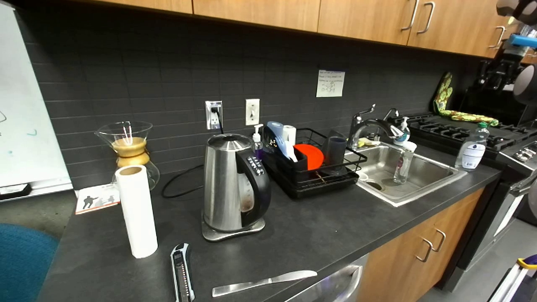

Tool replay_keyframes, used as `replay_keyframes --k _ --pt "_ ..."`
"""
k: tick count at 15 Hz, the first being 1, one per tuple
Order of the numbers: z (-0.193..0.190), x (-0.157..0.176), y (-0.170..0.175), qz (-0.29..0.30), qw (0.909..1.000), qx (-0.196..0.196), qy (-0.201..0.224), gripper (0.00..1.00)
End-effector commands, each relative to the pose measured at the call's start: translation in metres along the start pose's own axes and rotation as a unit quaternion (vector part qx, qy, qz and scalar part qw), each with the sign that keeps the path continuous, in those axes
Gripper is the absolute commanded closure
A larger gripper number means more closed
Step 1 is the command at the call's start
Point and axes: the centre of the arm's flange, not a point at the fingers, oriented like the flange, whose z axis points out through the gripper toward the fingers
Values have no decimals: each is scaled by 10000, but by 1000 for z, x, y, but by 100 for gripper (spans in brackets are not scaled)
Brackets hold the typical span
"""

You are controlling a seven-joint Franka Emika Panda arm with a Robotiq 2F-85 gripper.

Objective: Move the dishwashing liquid bottle to the right side of the counter.

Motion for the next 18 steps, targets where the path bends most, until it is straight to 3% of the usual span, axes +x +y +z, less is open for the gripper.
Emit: replay_keyframes --k 1,18 --pt "25 -72 1 -156 9998 -37 -74 66" --pt "24 -85 -5 -570 9979 22 -302 66"
